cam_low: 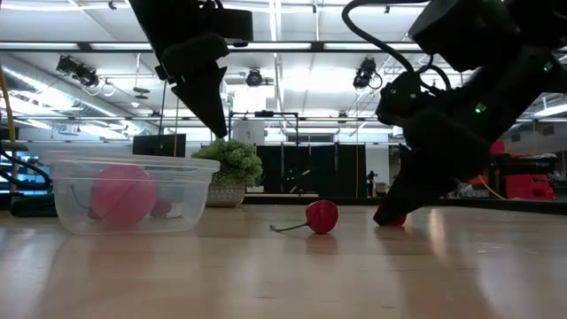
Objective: Pick and placing Produce into tupperware
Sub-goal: Put the red raspberry into the transparent bin
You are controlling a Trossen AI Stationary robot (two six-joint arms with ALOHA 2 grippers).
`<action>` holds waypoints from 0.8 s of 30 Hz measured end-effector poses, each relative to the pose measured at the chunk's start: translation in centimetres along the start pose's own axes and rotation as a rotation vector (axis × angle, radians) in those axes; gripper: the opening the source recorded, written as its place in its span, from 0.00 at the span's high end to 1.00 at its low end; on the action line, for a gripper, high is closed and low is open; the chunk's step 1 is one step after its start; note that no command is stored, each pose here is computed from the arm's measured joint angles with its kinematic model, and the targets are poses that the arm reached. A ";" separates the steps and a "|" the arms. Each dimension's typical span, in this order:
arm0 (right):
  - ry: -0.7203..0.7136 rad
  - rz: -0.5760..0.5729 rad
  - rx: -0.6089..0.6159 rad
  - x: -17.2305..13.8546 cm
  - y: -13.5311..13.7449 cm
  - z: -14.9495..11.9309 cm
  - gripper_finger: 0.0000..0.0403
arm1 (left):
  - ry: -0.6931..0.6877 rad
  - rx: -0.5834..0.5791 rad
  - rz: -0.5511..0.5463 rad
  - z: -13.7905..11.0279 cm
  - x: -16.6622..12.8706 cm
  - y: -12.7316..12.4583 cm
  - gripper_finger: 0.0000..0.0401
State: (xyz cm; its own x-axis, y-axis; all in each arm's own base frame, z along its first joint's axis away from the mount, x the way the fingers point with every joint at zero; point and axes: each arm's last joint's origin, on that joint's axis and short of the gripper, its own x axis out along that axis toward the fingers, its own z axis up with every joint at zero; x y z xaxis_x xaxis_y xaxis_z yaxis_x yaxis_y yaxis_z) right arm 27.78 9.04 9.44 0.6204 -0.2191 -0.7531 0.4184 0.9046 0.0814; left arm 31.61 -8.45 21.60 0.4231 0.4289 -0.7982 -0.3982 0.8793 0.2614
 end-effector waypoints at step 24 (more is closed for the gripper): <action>0.008 0.156 0.018 -2.5 0.0 1.9 0.82 | -0.027 -0.014 0.005 0.1 -4.0 3.4 0.72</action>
State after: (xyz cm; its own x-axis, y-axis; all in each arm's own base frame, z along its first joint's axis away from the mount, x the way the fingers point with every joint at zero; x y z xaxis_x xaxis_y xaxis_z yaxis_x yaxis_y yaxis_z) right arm 27.48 8.90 12.61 0.6737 -0.0731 -0.7354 0.3291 0.9207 0.2100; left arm 28.68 -7.20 25.76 0.4430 0.4394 -0.7815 -0.4115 0.8741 0.2582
